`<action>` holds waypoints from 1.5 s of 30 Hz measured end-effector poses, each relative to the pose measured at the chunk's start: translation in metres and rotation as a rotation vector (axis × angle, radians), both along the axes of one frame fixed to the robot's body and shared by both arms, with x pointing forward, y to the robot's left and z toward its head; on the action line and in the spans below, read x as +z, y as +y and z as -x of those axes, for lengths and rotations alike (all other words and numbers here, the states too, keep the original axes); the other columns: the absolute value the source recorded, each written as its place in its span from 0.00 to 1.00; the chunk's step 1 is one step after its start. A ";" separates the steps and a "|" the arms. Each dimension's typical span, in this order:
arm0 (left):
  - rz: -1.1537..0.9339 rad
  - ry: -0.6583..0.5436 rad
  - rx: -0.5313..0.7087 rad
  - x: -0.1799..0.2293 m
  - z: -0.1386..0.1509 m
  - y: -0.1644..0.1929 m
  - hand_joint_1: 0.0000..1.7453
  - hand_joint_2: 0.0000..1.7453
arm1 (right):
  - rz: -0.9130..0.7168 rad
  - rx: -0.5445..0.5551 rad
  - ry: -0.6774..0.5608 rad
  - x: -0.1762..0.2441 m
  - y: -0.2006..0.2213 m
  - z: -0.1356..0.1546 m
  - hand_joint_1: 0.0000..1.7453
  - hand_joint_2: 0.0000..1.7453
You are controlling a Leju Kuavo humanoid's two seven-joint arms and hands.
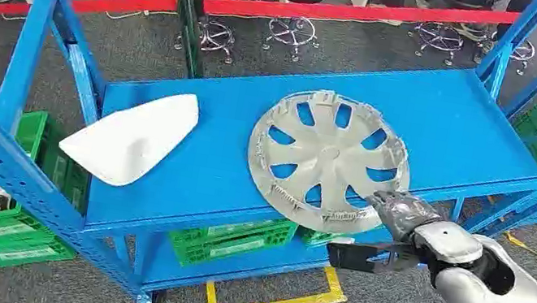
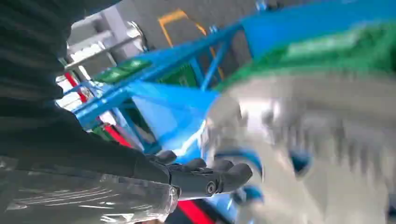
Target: Take the parts from the cabinet and place them on the table.
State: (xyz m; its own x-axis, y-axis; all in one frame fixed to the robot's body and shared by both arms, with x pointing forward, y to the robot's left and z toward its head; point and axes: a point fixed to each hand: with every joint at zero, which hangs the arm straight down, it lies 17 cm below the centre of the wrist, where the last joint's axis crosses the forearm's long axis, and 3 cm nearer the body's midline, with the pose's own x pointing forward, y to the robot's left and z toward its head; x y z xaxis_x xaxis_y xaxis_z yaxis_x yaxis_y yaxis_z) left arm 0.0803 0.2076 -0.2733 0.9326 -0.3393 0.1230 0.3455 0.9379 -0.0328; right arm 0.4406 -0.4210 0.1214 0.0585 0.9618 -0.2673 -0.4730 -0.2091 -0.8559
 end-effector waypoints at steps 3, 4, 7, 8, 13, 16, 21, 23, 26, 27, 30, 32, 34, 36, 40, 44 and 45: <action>0.012 -0.011 -0.004 0.001 -0.002 -0.008 0.00 0.00 | 0.004 0.072 -0.143 0.025 0.016 -0.019 0.00 1.00; 0.012 -0.011 -0.005 0.001 -0.002 -0.009 0.00 0.00 | 0.013 0.101 -0.201 0.034 0.021 -0.025 0.00 1.00; 0.009 -0.007 -0.005 0.001 -0.001 -0.012 0.00 0.00 | 0.049 0.183 -0.356 0.059 0.037 -0.036 0.00 1.00; 0.009 -0.004 -0.006 0.001 0.000 -0.012 0.00 0.00 | 0.067 0.212 -0.402 0.066 0.043 -0.037 0.00 1.00; 0.007 0.005 -0.012 0.001 0.001 -0.013 0.00 0.00 | 0.094 0.275 -0.500 0.079 0.058 -0.038 0.00 1.00; 0.008 0.009 -0.014 0.002 0.002 -0.015 0.00 0.00 | 0.072 0.290 -0.482 0.071 0.063 -0.036 0.00 1.00; 0.008 0.009 -0.031 0.002 0.002 -0.016 0.00 0.00 | 0.027 0.285 -0.442 0.058 0.068 -0.035 0.00 1.00; 0.006 0.009 -0.036 0.002 0.002 -0.016 0.00 0.00 | 0.018 0.281 -0.427 0.052 0.069 -0.036 0.00 1.00; 0.005 0.011 -0.039 0.002 0.003 -0.016 0.00 0.00 | 0.001 0.268 -0.409 0.043 0.072 -0.038 0.00 1.00; 0.004 0.013 -0.041 0.002 0.003 -0.016 0.00 0.00 | -0.004 0.263 -0.402 0.040 0.073 -0.039 0.00 1.00; 0.002 0.014 -0.046 0.002 0.003 -0.016 0.00 0.00 | -0.020 0.254 -0.390 0.033 0.077 -0.041 0.00 1.00; 0.002 0.014 -0.047 0.002 0.003 -0.016 0.00 0.00 | -0.025 0.250 -0.387 0.031 0.078 -0.042 0.00 1.00; 0.002 0.014 -0.050 0.002 0.003 -0.016 0.00 0.00 | -0.029 0.247 -0.384 0.029 0.080 -0.043 0.00 1.00; 0.001 0.013 -0.056 0.002 0.003 -0.016 0.00 0.00 | -0.031 0.245 -0.381 0.027 0.080 -0.043 0.00 1.00; 0.000 0.012 -0.062 0.002 0.003 -0.016 0.00 0.00 | -0.047 0.237 -0.372 0.024 0.083 -0.047 0.00 1.00; 0.001 0.013 -0.064 0.002 0.003 -0.017 0.00 0.00 | -0.050 0.242 -0.363 0.018 0.089 -0.049 0.00 1.00; 0.001 0.014 -0.064 0.002 0.004 -0.017 0.00 0.00 | -0.051 0.242 -0.363 0.018 0.090 -0.050 0.00 1.00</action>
State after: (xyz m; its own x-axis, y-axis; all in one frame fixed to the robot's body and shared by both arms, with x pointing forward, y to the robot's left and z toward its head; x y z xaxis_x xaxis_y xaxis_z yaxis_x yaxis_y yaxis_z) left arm 0.0768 0.1909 -0.2715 0.9108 -0.3979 0.1103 0.4040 0.9139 -0.0392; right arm 0.4905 -0.3315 0.1397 -0.0890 0.9707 -0.2231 -0.0826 -0.2304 -0.9696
